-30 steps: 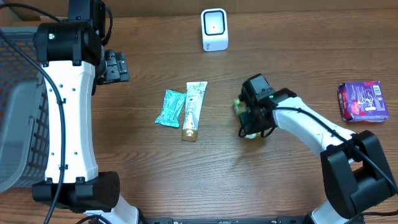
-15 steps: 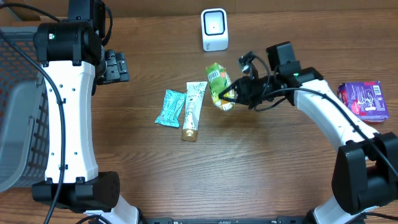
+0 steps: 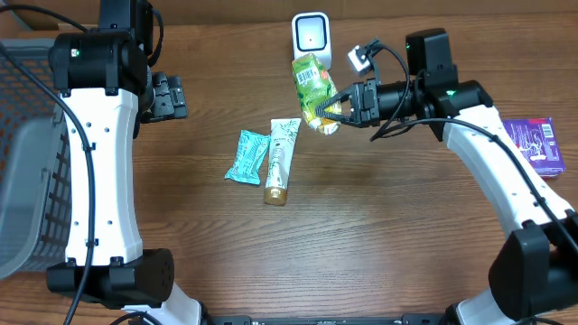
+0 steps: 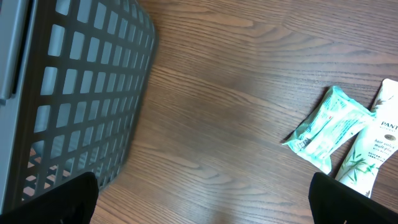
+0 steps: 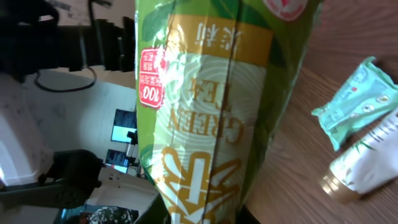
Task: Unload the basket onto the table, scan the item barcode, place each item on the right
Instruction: 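Carry the green tea pouch to the white scanner and hold it there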
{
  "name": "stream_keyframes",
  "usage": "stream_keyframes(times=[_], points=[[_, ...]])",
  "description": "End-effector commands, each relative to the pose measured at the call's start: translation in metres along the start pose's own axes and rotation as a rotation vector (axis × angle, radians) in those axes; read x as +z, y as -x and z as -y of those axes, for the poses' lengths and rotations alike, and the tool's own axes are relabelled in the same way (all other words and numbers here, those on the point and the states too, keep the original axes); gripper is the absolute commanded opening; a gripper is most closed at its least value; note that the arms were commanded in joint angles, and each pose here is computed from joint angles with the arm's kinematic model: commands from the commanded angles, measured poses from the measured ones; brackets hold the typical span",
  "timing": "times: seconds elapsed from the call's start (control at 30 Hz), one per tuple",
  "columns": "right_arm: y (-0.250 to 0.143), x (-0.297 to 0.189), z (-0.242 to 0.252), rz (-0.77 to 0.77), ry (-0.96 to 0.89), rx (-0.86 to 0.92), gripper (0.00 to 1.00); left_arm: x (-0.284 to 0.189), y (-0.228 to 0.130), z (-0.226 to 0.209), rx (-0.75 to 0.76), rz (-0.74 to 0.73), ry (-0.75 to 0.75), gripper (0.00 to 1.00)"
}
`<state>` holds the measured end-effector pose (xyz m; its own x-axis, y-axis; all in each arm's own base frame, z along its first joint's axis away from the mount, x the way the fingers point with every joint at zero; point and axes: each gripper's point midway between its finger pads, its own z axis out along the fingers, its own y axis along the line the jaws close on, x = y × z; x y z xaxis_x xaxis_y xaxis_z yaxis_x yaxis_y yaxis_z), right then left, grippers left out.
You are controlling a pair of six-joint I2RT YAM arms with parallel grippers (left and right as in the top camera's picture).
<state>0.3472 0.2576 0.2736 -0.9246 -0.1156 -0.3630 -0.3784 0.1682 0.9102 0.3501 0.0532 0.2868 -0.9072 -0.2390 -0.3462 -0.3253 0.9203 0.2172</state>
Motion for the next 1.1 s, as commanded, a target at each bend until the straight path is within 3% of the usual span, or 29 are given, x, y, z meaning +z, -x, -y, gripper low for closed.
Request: stream_keyframes(times=[0.0, 0.13, 0.3, 0.5, 0.77, 1.07], points=[[0.005, -0.010, -0.048, 0.010, 0.059, -0.123, 0.04, -0.009, 0.002, -0.003, 0.001, 0.030, -0.002, 0.99], [0.019, -0.013, -0.007, 0.106, -0.172, -0.061, 0.04, -0.009, 0.002, -0.003, 0.001, 0.030, -0.002, 0.99], [0.028, -0.059, 0.103, 0.302, -0.927, 0.045, 0.04, -0.009, 0.002, -0.003, 0.001, 0.030, -0.002, 0.99], [0.060, -0.085, 0.108, 0.447, -1.360, -0.224, 0.04, -0.009, 0.002, -0.003, 0.001, 0.030, -0.002, 1.00], [0.118, -0.092, 0.071, 0.563, -1.666, -0.663, 0.04, -0.009, 0.002, -0.003, 0.001, 0.030, -0.002, 1.00], [0.173, -0.058, 0.104, 0.389, -1.855, -1.166, 0.04, -0.009, 0.002, -0.003, 0.001, 0.030, -0.002, 0.99]])
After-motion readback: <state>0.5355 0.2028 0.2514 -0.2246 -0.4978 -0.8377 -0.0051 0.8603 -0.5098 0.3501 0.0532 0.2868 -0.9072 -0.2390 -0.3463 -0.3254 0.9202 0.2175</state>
